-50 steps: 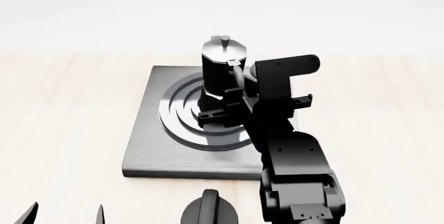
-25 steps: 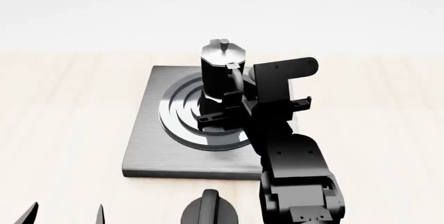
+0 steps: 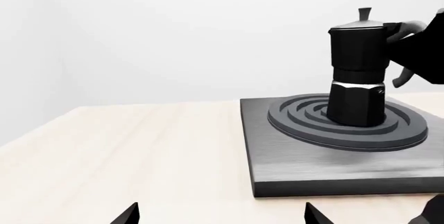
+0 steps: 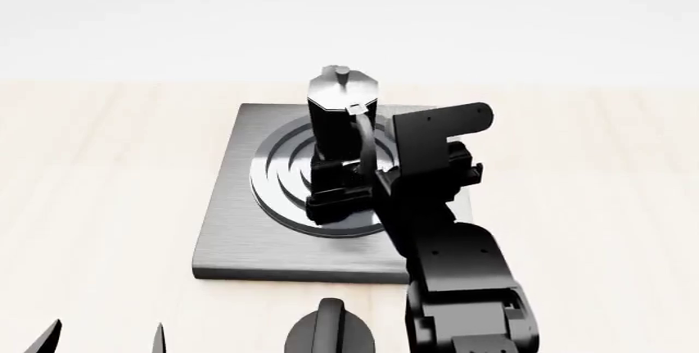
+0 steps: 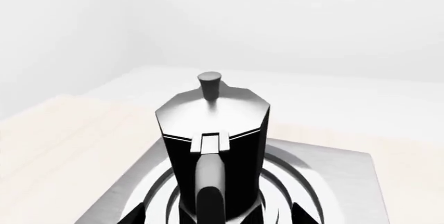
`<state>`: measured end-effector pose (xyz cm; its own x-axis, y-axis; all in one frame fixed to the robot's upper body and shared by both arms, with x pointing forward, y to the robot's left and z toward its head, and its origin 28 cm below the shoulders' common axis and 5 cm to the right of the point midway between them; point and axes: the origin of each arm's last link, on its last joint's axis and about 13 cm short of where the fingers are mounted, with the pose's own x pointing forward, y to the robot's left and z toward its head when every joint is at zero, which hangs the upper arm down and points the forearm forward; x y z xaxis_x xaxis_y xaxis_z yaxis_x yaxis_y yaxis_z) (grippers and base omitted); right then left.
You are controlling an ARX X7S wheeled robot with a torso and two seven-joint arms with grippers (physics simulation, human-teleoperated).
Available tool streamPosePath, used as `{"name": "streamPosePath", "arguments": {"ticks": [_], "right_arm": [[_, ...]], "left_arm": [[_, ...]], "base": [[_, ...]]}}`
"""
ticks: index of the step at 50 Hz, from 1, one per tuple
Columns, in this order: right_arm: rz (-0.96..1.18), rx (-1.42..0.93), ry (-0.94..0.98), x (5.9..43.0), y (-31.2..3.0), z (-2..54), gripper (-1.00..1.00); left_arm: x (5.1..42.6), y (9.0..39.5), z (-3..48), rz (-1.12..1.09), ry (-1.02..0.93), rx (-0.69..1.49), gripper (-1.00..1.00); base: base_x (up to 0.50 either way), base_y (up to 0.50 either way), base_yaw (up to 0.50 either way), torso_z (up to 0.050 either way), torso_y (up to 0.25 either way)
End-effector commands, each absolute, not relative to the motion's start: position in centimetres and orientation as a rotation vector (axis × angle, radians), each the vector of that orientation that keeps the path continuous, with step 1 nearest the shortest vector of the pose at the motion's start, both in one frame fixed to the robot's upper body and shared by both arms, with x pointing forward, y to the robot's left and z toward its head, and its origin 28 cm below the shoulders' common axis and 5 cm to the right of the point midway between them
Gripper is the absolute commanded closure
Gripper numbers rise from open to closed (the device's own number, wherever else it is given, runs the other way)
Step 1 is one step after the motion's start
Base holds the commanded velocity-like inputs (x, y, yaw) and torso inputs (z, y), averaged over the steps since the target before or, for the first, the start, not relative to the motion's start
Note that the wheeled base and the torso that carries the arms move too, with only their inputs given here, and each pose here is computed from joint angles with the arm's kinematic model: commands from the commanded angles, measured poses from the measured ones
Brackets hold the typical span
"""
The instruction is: Put the moka pot on the stove.
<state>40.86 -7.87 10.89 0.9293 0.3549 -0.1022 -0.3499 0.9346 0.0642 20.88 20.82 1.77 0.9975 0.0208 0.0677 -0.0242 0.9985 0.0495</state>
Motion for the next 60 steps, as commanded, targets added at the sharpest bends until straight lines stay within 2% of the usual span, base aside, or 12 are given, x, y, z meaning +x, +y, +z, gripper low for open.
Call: {"name": "streamPosePath", "arguments": {"ticks": [1,35,60], "right_arm": [[0.381,0.041,0.118,40.5,-7.7,10.1,-1.00],[0.398,-0.034,0.004,40.8,-7.6,10.9,-1.00],[0.399,0.000,-0.126,41.5,-8.3,12.6,-1.00]], "left_arm": [[20.8,20.8,1.9,-0.014,-0.076,0.050,-1.00],[20.7,20.7,1.8,-0.021,-0.078,0.051,-1.00],[20.6,20.7,2.0,-0.022,-0.083,0.054,-1.00]], "base": [[0.00,0.00,0.00,0.000,0.000],[0.00,0.00,0.00,0.000,0.000],[0.00,0.00,0.00,0.000,0.000]]}}
